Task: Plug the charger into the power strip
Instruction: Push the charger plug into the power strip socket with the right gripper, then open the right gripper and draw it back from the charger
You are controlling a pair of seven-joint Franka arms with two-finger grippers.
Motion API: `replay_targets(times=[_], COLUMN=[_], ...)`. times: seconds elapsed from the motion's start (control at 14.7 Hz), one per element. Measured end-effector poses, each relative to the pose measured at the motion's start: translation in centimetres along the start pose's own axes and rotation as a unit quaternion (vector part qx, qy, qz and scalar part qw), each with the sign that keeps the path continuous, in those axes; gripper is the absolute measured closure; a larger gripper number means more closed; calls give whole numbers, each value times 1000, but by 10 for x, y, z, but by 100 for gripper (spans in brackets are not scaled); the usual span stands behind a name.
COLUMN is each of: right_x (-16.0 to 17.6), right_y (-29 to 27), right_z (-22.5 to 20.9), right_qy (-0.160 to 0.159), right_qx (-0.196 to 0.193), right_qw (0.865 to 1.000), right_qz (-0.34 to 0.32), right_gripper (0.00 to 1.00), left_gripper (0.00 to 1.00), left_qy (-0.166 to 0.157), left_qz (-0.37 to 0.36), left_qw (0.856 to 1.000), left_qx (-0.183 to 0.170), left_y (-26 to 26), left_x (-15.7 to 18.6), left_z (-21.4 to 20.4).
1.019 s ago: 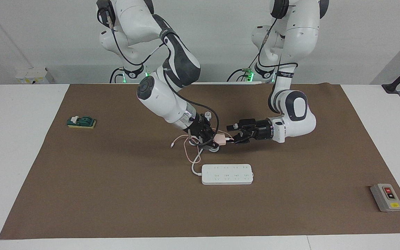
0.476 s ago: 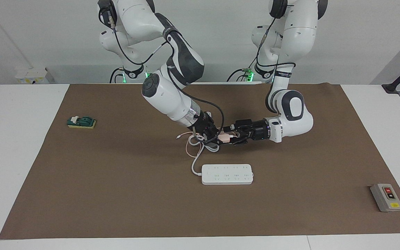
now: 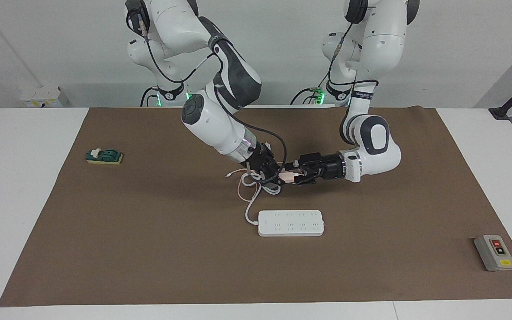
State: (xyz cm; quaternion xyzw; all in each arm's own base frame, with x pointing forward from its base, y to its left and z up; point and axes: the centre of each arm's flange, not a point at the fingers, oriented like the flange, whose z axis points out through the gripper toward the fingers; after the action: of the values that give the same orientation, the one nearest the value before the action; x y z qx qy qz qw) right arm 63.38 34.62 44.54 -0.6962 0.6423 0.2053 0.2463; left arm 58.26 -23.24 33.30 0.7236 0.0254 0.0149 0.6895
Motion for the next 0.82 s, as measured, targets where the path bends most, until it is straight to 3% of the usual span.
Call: replay_targets(times=[0.2, 0.61, 0.68, 0.82], right_x=[1, 1, 2, 11], right_y=[-1, -1, -2, -7], right_z=[0, -1, -1, -9], right_qy=[0, 0, 0, 2], right_qx=[1, 2, 3, 10], right_qw=[1000, 1000, 1000, 999], right_qz=[1, 10, 23, 43], right_gripper=[52, 52, 46, 25], left_gripper=[68, 71, 71, 71], left_qy=[-2, -2, -2, -2], left_qz=[11, 16, 22, 29], left_qw=[1000, 1000, 1000, 1000], left_qx=[-4, -4, -4, -5], left_y=[2, 3, 3, 5], left_x=[0, 1, 1, 2], left_z=[0, 1, 1, 1])
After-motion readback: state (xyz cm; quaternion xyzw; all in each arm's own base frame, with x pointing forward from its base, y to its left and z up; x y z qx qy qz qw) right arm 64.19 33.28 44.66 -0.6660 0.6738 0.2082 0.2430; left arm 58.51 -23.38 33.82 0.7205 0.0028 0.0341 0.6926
